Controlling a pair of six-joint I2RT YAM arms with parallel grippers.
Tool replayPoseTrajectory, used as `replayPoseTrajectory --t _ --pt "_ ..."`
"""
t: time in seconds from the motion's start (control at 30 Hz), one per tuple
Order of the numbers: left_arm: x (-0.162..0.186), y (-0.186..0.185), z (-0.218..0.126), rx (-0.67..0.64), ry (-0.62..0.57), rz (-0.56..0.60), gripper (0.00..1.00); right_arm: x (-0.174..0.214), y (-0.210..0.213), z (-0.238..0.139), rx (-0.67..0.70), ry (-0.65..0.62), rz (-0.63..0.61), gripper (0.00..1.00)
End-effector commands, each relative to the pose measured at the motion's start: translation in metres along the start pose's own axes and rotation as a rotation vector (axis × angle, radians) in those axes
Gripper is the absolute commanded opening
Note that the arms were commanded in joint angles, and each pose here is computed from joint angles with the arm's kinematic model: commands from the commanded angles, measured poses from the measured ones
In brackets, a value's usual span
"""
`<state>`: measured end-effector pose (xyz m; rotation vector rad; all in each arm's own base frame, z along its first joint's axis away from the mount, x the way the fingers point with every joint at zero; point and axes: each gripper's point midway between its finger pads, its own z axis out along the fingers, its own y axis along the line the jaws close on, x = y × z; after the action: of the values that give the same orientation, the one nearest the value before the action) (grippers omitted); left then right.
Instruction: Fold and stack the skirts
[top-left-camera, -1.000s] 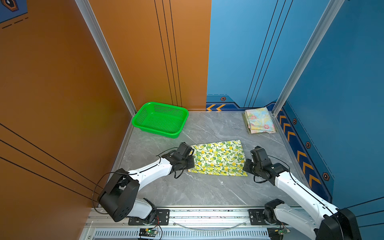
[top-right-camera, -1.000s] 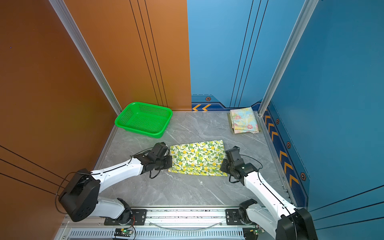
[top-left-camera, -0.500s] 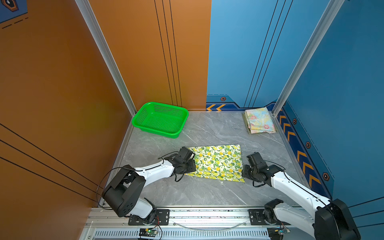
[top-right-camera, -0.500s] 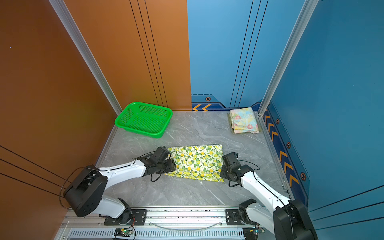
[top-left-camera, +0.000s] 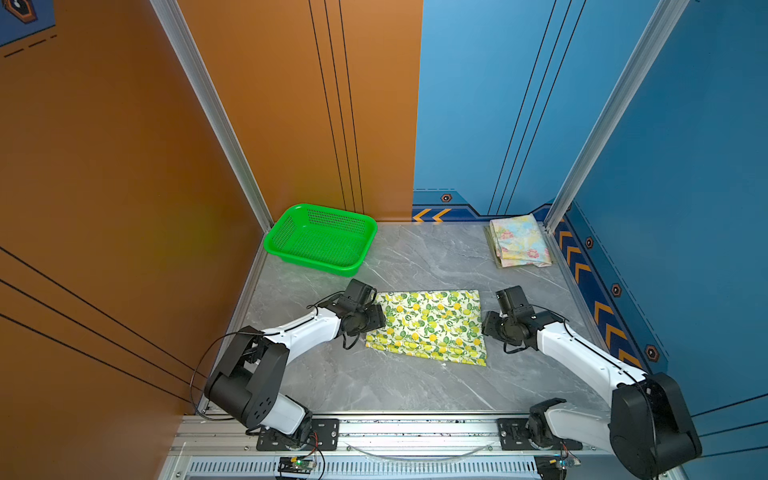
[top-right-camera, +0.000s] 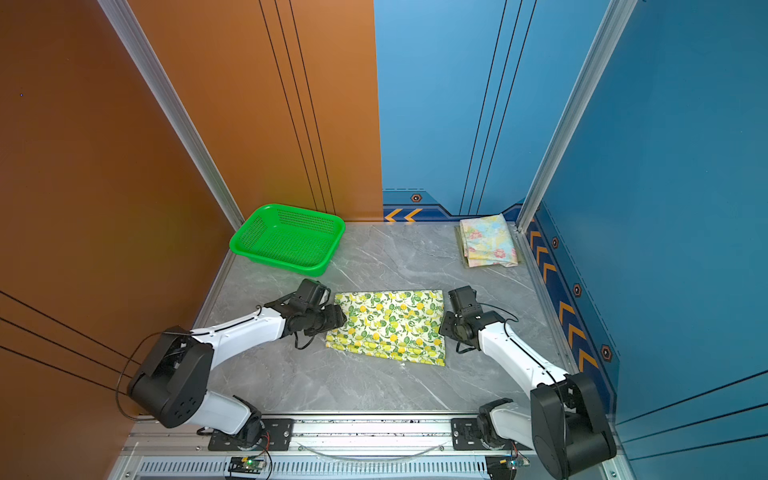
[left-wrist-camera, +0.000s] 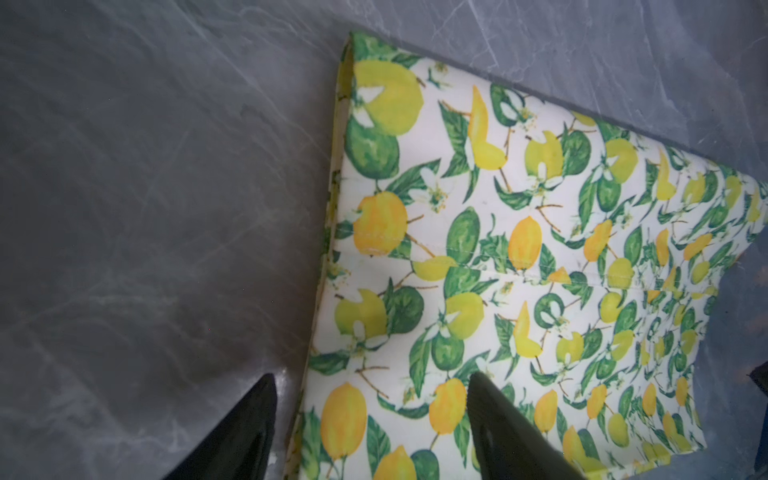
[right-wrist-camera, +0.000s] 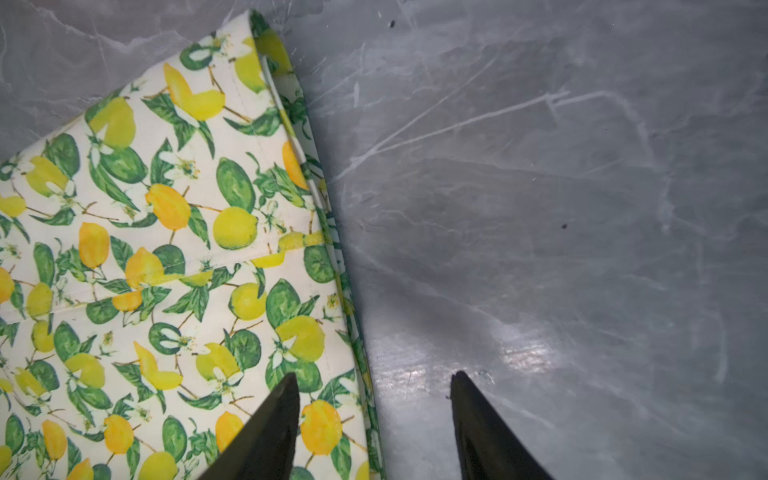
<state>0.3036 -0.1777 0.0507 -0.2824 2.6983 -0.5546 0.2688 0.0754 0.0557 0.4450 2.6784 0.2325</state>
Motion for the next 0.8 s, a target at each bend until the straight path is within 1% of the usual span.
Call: replayPoseTrajectory --t 0.0,0.2,0.33,0.47,0.6,0.77 --pt "-0.001 -0.001 0.001 0.012 0.053 0.029 0.74 -0.008 0.011 0.002 -0.045 -0.004 -0.013 0.59" --pt "0.001 0.008 0.016 -0.016 0.112 0.050 0.74 -0.008 0.015 0.002 -0.065 -0.005 -0.006 0.58" --pt "0.007 0.014 0.028 -0.035 0.151 0.055 0.72 -0.007 0.013 0.002 -0.061 -0.009 -0.008 0.58" --pt "0.014 0.016 0.036 -0.039 0.192 0.061 0.68 -0.002 0.010 0.010 -0.062 0.004 -0.002 0.58" --pt "0.021 0.019 0.041 -0.073 0.224 0.079 0.67 0.002 0.008 0.022 -0.066 0.022 0.010 0.57" --pt "0.027 0.026 0.042 -0.124 0.249 0.096 0.66 0.010 0.011 0.037 -0.075 0.056 0.015 0.48"
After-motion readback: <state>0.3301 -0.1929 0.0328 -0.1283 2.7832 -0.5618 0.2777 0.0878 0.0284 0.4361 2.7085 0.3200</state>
